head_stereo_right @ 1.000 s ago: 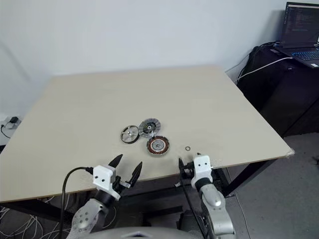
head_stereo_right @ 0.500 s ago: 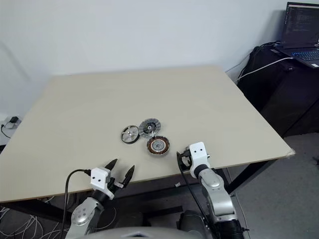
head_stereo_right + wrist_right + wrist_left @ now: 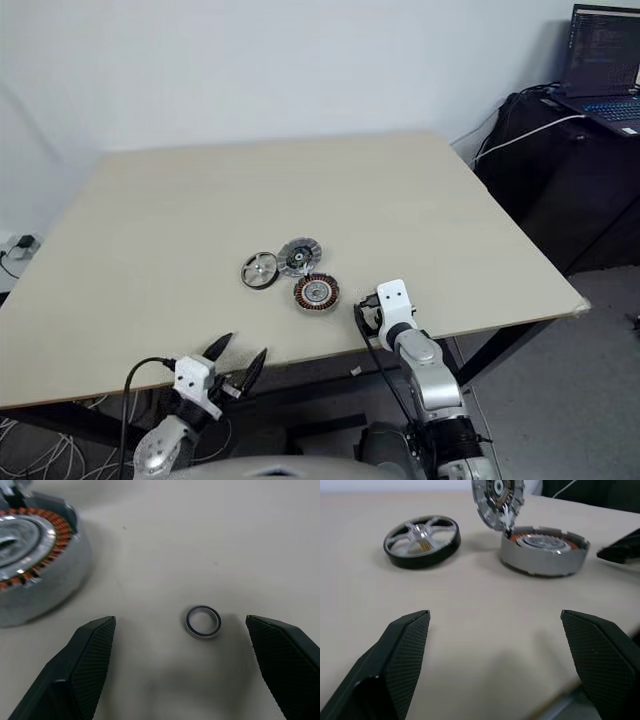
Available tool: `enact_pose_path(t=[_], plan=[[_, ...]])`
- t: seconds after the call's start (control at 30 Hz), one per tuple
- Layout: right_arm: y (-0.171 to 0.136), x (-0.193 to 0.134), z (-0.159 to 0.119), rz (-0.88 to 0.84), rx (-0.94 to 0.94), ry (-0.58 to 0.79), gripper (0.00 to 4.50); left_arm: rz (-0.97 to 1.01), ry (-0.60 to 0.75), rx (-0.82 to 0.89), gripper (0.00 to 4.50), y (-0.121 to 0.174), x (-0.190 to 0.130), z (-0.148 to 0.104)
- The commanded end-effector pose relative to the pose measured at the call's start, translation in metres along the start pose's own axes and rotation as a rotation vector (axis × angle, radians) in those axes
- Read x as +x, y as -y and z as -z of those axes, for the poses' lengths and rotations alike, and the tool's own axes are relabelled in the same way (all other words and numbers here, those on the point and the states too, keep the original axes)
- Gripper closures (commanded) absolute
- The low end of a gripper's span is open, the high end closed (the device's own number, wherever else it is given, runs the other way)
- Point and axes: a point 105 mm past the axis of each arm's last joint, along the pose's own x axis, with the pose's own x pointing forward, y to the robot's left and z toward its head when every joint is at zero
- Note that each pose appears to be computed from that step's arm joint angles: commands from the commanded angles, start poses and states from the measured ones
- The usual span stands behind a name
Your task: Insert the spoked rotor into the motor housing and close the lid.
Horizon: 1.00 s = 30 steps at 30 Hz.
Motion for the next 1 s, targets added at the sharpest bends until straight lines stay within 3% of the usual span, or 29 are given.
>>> enact_pose_path(t=[0.03, 0.4, 0.53, 0.83, 1.0], plan=[[0.005, 0.006, -0.014, 0.009, 0.005, 0.046, 0.0, 0.014, 0.09, 0.031, 0.06, 0.005, 0.005, -0.025], [0.012, 0.016, -0.016, 0.02, 0.022, 0.035, 0.0, 0.024, 0.115, 0.03, 0.06, 0.03, 0.017, -0.061], [0.01, 0.017, -0.016, 0.014, 0.025, 0.036, 0.94, 0.022, 0.113, 0.027, 0.0, 0.038, 0.022, -0.069], [0.002, 0.014, -0.024, -0.011, 0.022, 0.063, 3.81, 0.024, 0.108, 0.025, 0.0, 0.05, 0.028, -0.079], [-0.006, 0.01, -0.034, -0.047, -0.021, 0.098, 3.81, 0.018, 0.106, 0.032, 0.0, 0.044, 0.023, -0.084]])
